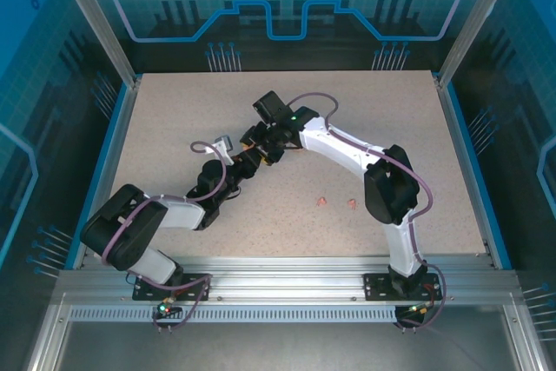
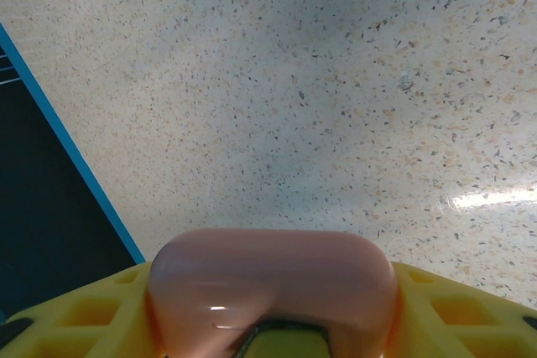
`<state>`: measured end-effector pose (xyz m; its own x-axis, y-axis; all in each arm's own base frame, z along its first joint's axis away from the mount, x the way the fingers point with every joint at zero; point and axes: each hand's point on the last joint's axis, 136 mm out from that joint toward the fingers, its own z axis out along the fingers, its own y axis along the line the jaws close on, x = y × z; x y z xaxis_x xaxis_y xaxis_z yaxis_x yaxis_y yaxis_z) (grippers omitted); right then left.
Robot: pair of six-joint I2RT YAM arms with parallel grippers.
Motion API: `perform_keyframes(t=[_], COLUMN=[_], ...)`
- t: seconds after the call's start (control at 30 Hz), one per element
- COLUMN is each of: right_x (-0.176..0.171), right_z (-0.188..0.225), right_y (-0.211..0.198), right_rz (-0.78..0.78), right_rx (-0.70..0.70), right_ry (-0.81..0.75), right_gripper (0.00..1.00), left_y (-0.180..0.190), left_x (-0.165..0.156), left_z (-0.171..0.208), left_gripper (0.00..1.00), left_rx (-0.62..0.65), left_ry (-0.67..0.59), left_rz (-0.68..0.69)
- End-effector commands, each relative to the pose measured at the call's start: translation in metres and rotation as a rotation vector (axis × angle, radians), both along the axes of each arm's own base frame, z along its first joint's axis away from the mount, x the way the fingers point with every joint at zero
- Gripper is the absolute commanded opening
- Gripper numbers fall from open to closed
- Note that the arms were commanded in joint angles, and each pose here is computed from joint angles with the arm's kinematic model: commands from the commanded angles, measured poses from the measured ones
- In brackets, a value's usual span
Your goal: Insert wireless bluetooth earbuds into charging case
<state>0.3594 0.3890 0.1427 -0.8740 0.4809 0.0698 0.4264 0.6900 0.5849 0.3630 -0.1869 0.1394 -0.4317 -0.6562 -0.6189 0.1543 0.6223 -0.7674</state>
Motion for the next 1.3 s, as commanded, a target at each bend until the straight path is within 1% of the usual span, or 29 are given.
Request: perform_keyframes(t=[0.0,0.07,0.2,0.27,0.47,0.57,0.77,0.83,0.9,0.93,1.0,1.07,1.13,1.2,1.27], right_x=[-0.005,-0.004,-0.003,-0.003,-0.003,-0.004,-0.003,-0.002,0.003,0.010,0.026,0.042,0.056,0.064,0.066], right_z=[0.017,0.017,0.015,0.016,0.016,0.016,0.022,0.025,0.028,0.032,0.047,0.065,0.087,0.100,0.104], right_y=[-0.001,-0.002,-0.003,-0.002,-0.001,-0.001,0.000,-0.001,-0.003,-0.005,-0.011,-0.022,-0.039,-0.058,-0.078], right_rz=[-0.003,-0.007,-0.010,-0.008,-0.005,-0.004,-0.002,-0.004,-0.014,-0.022,-0.036,-0.050,-0.057,-0.045,-0.014], right_rx=[0.036,0.036,0.031,0.035,0.038,0.042,0.056,0.061,0.069,0.081,0.107,0.112,0.114,0.098,0.085], right_ry=[-0.008,-0.009,-0.007,-0.008,-0.006,-0.005,-0.014,-0.018,-0.024,-0.034,-0.083,-0.140,-0.207,-0.260,-0.307], right_gripper=[0.40,0.40,0.40,0.40,0.40,0.40,0.41,0.45,0.57,0.63,0.72,0.77,0.79,0.79,0.80], left_y=[0.007,0.008,0.010,0.011,0.009,0.007,0.005,0.004,0.003,0.003,0.002,0.001,-0.003,-0.009,-0.014], left_x=[-0.002,-0.004,-0.006,-0.007,-0.006,-0.005,-0.004,-0.005,-0.006,-0.006,-0.008,-0.011,-0.013,-0.016,-0.019], left_z=[-0.001,-0.001,-0.001,-0.002,-0.004,-0.005,-0.004,-0.004,-0.004,-0.005,-0.005,-0.004,-0.002,0.002,0.011], left_gripper=[0.38,0.42,0.42,0.37,0.32,0.24,0.12,0.10,0.11,0.11,0.11,0.11,0.11,0.12,0.12], left_rx=[0.025,0.033,0.042,0.043,0.038,0.036,0.032,0.032,0.028,0.029,0.030,0.039,0.060,0.094,0.113], left_ry=[-0.001,-0.001,0.000,0.001,0.005,0.004,0.003,0.004,0.008,0.010,0.016,0.021,0.024,0.024,0.013], left_rz=[0.032,0.035,0.037,0.040,0.032,0.027,0.019,0.012,0.007,0.004,-0.008,-0.023,-0.057,-0.115,-0.191])
